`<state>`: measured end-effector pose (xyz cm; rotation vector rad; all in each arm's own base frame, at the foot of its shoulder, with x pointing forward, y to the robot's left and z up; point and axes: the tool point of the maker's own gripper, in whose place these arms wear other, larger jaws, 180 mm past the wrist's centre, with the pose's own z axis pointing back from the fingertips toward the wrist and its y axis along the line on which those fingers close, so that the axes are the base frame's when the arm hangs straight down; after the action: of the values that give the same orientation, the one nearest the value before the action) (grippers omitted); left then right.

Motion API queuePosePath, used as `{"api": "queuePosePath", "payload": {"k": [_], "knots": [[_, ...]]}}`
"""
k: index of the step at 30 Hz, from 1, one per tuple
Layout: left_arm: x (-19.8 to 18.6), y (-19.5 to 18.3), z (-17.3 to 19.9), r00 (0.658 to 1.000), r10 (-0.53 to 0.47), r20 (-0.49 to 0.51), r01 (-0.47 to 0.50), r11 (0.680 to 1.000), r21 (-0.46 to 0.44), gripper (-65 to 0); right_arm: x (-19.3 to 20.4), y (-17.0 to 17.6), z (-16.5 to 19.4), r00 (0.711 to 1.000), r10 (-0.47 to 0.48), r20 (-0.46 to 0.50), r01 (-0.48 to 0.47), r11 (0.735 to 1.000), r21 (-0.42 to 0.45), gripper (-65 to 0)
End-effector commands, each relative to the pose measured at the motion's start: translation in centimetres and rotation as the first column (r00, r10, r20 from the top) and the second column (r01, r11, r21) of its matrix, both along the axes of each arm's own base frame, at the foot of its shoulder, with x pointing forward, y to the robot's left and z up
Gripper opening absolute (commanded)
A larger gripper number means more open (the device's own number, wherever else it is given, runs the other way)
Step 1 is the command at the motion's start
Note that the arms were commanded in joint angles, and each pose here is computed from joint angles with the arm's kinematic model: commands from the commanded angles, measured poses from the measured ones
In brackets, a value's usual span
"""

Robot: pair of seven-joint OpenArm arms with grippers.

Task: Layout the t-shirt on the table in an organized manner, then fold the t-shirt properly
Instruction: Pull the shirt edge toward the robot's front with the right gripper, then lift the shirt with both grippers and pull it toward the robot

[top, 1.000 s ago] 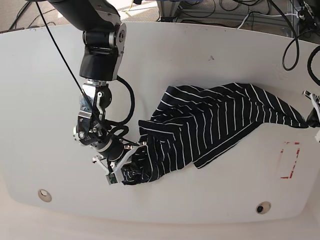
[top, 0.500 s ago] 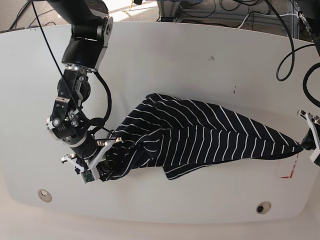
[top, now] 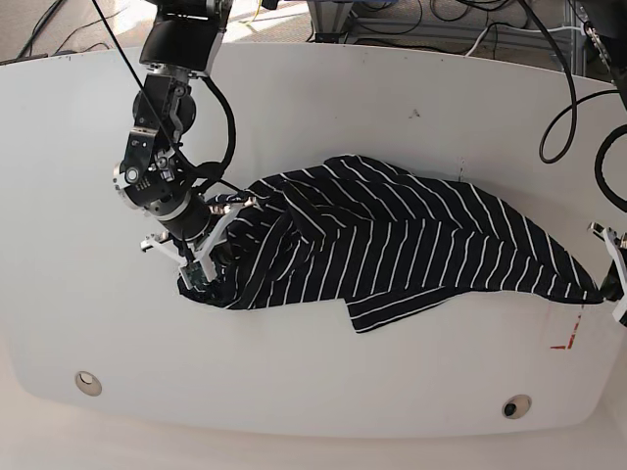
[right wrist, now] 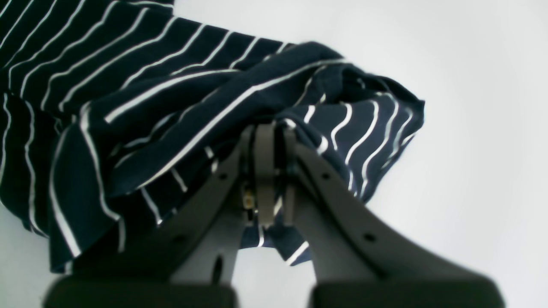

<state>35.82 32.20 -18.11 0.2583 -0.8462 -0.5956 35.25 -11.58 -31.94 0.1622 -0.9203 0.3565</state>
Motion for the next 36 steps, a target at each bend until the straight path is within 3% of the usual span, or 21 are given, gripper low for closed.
{"api": "queuePosePath", "payload": {"k": [1, 6, 10, 17, 29, 36], "knots": [[0.5, 1.1, 2.3, 0.998, 0.019, 0.067, -0.022, 0.999, 0.04, -65.0, 0.6, 0.0, 2.6, 0.996, 0.003, 0.091, -0.004, 1.0, 0.006, -65.0], [1.5, 1.9, 4.7, 0.986, 0.042, 0.161, -0.053, 0.997, 0.063, -65.0, 0.7, -0.5, 4.1, 0.991, -0.004, 0.135, 0.005, 1.0, -0.01, -65.0], [2.8, 0.8, 6.3, 0.969, 0.033, 0.243, -0.041, 0.999, 0.026, -65.0, 2.1, -2.8, 6.5, 0.98, -0.027, 0.199, 0.038, 0.998, -0.05, -65.0], [5.2, -0.2, 11.1, 0.918, 0.07, 0.391, -0.072, 0.997, -0.01, -65.0, 5.0, -5.7, 10.8, 0.954, -0.022, 0.299, 0.063, 0.989, -0.131, -65.0], [9.7, -6.9, 16.7, 0.853, 0.046, 0.52, -0.047, 0.999, -0.013, -65.0, 10.9, -10.8, 19.6, 0.906, -0.052, 0.42, 0.147, 0.969, -0.198, -65.0], [11.0, -9.8, 21.9, 0.801, 0.0, 0.598, -0.002, 1.0, 0.002, -65.0, 13.8, -11.9, 25.5, 0.881, -0.005, 0.473, 0.147, 0.953, -0.264, -65.0]]}}
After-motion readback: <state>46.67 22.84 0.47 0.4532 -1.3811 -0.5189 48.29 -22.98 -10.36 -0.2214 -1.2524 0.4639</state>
